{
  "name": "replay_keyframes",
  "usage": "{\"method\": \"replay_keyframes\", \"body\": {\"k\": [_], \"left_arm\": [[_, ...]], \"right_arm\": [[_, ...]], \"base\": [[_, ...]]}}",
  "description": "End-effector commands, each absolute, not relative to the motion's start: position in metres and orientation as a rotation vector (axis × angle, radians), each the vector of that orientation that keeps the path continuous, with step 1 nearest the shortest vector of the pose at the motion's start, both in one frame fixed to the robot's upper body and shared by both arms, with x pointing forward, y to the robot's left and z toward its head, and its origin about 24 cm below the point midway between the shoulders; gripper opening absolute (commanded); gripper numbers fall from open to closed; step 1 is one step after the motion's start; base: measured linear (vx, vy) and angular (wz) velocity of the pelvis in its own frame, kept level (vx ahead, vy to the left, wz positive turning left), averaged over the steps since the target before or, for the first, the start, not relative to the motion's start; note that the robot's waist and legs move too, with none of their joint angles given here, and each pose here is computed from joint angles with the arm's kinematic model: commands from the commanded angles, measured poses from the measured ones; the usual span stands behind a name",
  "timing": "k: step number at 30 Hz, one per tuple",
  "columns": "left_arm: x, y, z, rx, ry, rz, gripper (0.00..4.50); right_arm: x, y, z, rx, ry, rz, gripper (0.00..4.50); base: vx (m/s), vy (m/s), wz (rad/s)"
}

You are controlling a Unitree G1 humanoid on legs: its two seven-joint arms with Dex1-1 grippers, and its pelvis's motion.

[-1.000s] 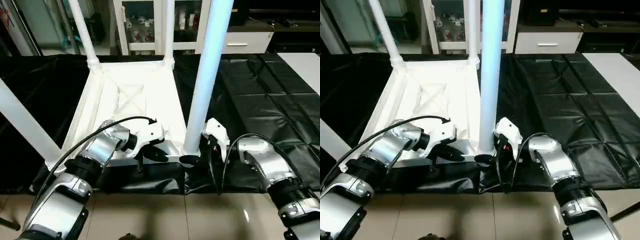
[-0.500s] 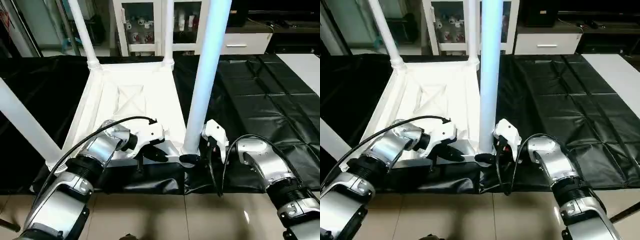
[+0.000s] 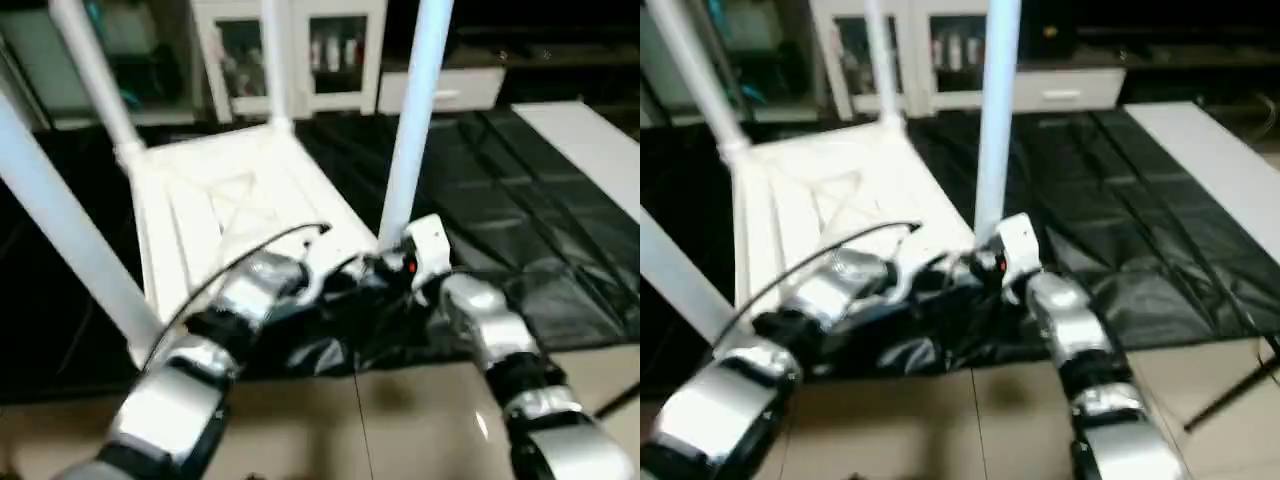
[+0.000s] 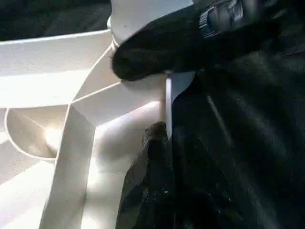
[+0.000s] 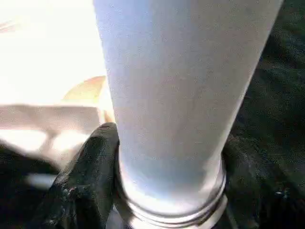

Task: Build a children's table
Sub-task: Rotate leg to tighten

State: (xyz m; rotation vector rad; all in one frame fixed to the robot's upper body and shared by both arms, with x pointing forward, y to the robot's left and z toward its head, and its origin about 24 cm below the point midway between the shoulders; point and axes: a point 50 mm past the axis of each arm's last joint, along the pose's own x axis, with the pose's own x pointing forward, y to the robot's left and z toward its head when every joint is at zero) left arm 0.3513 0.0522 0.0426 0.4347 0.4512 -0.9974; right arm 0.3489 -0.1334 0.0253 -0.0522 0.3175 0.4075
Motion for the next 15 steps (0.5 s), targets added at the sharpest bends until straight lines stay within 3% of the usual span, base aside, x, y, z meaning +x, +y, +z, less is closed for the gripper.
{"method": "replay_keyframes", "body": {"k": [1, 4, 12, 13, 15], "left_arm": [[0.356, 0.048, 0.046, 0.453, 0.426, -0.931, 0.00], [0.363, 0.038, 0.055, 0.468, 0.362, -0.883, 0.00], [0.359, 0.042, 0.049, 0.503, 0.385, -0.941, 0.00], [0.359, 0.043, 0.048, 0.504, 0.387, -0.955, 0.00], [0.357, 0.044, 0.047, 0.505, 0.382, -0.988, 0.00]], "right_arm": [[0.347, -0.143, 0.007, -0.021, 0.399, 0.159, 2.67], [0.352, -0.138, 0.010, -0.016, 0.362, 0.021, 2.67], [0.358, -0.123, 0.027, 0.001, 0.238, 0.117, 2.67], [0.358, -0.124, 0.030, -0.003, 0.217, 0.131, 3.23], [0.357, -0.129, 0.035, -0.014, 0.175, 0.130, 3.39]], "base": [[0.000, 0.000, 0.00], [0.000, 0.000, 0.00], [0.000, 0.000, 0.00], [0.000, 0.000, 0.00], [0.000, 0.000, 0.00]]}}
